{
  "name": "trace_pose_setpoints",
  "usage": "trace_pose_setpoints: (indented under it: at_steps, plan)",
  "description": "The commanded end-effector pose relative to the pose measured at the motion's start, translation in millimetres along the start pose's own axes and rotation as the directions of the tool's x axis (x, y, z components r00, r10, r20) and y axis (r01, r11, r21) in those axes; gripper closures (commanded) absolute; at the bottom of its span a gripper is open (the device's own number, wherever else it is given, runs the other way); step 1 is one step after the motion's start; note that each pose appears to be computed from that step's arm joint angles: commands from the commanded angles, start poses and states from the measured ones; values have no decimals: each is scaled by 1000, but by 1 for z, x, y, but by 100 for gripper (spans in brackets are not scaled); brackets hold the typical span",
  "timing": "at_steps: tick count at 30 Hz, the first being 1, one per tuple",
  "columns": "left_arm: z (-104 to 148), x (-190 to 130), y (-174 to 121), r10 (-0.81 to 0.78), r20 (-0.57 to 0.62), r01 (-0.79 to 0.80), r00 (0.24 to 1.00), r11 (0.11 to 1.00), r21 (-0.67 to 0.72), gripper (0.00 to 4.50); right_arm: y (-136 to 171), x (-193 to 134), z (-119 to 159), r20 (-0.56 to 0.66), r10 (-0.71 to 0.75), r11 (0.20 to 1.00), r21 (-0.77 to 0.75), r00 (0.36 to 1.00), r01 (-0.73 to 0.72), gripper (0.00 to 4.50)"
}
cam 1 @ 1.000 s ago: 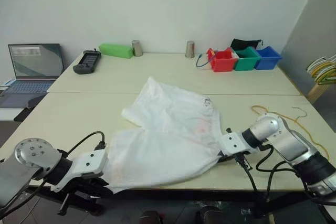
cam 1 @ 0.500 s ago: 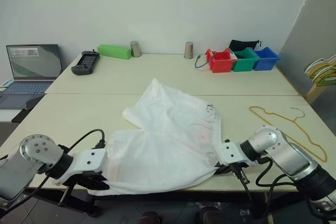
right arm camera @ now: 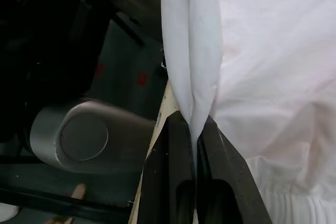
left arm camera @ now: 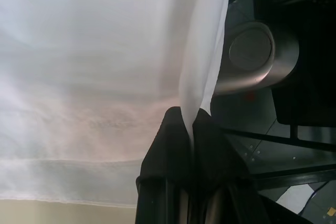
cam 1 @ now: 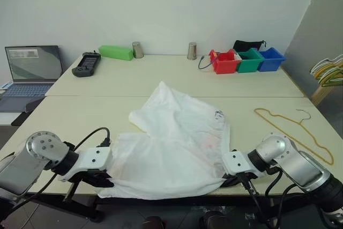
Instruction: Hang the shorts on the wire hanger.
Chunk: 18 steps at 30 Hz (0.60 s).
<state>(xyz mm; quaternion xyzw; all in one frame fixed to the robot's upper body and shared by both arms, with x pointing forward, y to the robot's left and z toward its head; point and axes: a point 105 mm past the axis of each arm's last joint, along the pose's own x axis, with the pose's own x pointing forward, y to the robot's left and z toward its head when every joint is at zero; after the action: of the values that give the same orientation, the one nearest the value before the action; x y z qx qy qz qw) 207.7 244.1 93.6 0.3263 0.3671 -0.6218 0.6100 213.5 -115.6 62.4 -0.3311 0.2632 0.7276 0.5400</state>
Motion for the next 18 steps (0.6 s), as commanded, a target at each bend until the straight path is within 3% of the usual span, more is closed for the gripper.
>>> trace_pose_setpoints:
  at_steps: [1,6,7,18]
  plan:
    - [2,-3,4,5,-5,-5,1000,1000,31,449,7,-1,4,8,32,999,-1,999,-32,450]
    - [3,-2,3,-8,4,7,1000,999,47,449,12,-1,9,65,72,995,69,995,-76,450]
    - [4,-1,2,-15,10,14,1000,999,48,450,14,-3,11,78,88,992,88,993,-95,428]
    - [6,-1,5,-20,33,18,999,998,60,224,19,-15,15,56,118,990,71,991,-122,177]
